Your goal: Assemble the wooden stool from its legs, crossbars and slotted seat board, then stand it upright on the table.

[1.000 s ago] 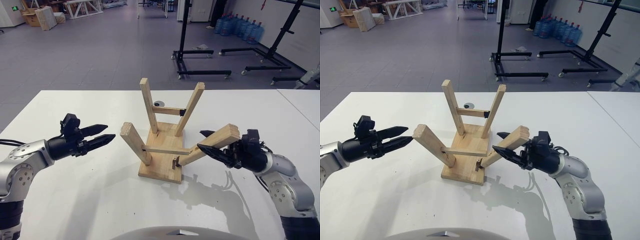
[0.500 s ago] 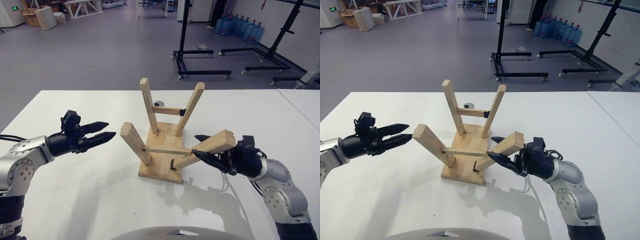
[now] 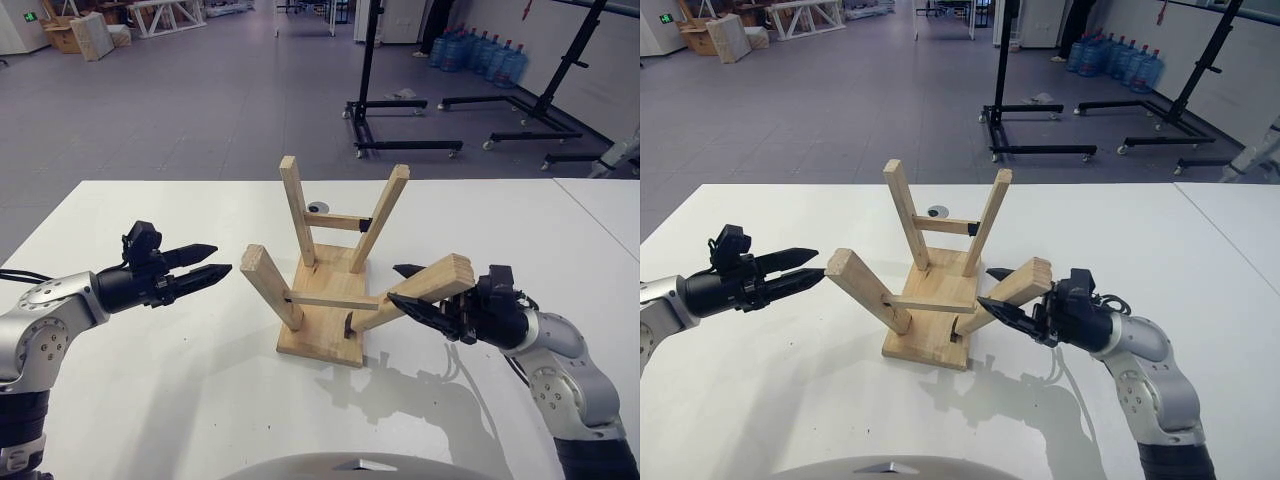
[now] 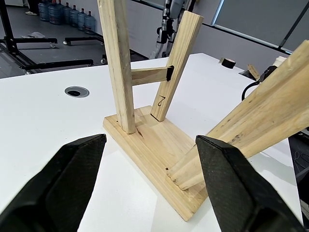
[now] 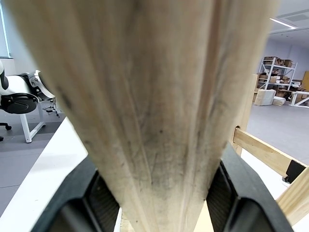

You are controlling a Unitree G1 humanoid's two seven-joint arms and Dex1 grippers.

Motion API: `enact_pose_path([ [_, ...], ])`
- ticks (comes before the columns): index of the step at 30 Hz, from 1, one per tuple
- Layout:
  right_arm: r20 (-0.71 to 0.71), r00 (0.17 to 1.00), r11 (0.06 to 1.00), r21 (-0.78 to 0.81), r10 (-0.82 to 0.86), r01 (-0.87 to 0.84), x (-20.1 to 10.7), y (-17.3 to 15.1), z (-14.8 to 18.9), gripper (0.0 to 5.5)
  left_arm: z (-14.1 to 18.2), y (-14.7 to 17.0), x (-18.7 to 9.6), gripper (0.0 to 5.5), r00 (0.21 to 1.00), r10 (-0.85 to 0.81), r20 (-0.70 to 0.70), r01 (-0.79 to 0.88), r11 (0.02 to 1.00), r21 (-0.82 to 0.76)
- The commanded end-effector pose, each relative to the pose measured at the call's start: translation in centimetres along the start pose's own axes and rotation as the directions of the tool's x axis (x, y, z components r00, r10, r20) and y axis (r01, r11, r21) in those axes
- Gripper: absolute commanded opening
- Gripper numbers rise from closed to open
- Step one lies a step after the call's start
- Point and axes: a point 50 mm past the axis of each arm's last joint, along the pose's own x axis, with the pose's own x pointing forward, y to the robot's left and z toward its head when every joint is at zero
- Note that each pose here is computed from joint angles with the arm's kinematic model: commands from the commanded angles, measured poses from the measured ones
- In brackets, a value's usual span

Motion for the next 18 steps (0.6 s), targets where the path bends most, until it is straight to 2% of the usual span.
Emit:
enact_pose_path([
  [1,0.002,1.000,1.000,0.004,0.008,-0.008,-0.03,0.23,0.22,2.07,0.08,0.03,-0.06,3.39,1.000,0.008,-0.024,-0.008,1.000,0.006],
  [18,-0.023,1.000,1.000,0.008,0.012,-0.012,0.02,0.49,-0.50,2.07,0.01,-0.02,0.04,3.39,1.000,0.003,-0.030,-0.002,1.000,0.005],
])
